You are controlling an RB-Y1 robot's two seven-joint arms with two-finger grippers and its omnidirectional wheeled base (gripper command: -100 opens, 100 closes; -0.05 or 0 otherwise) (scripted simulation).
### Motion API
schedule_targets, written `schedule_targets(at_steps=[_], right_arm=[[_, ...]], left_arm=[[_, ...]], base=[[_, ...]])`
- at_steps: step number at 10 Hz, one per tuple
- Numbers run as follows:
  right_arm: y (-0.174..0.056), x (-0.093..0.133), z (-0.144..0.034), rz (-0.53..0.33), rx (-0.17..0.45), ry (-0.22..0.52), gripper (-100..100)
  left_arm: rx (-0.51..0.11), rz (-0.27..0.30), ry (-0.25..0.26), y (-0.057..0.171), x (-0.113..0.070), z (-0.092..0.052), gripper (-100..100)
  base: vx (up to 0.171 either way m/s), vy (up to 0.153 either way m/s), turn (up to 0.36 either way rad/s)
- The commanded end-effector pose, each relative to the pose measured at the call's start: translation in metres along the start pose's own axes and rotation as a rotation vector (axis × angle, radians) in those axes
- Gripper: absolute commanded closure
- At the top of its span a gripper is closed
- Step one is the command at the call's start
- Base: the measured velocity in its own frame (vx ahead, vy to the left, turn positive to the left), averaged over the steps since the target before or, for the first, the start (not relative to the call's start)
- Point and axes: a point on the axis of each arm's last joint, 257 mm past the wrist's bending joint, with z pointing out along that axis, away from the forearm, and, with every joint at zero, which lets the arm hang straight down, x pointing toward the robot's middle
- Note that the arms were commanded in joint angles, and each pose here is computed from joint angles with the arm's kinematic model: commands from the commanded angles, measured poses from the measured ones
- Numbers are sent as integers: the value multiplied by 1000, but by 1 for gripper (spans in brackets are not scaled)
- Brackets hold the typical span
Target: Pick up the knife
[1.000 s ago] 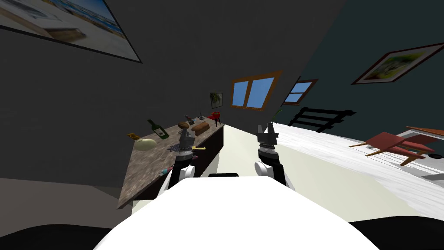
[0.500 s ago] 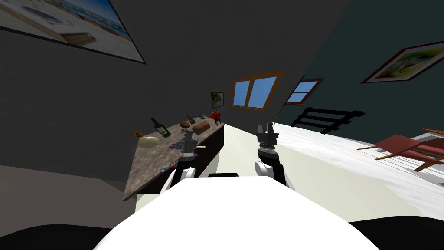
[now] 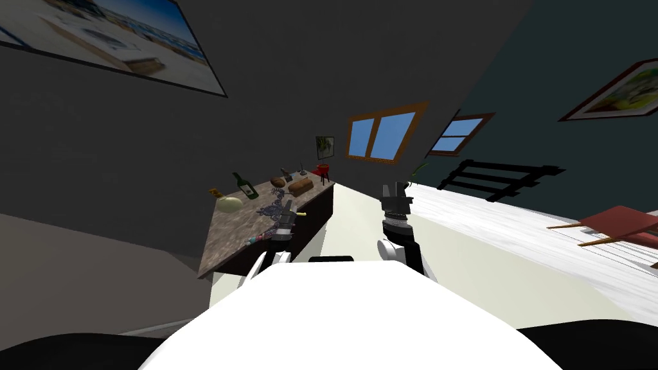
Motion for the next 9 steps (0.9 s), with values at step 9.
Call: schedule_targets(at_steps=[9], right_arm=[[0, 0, 0, 0, 0, 0, 0]], left_arm=[[-205, -15, 25, 95, 8, -40, -100]], base=[[-43, -2, 52]])
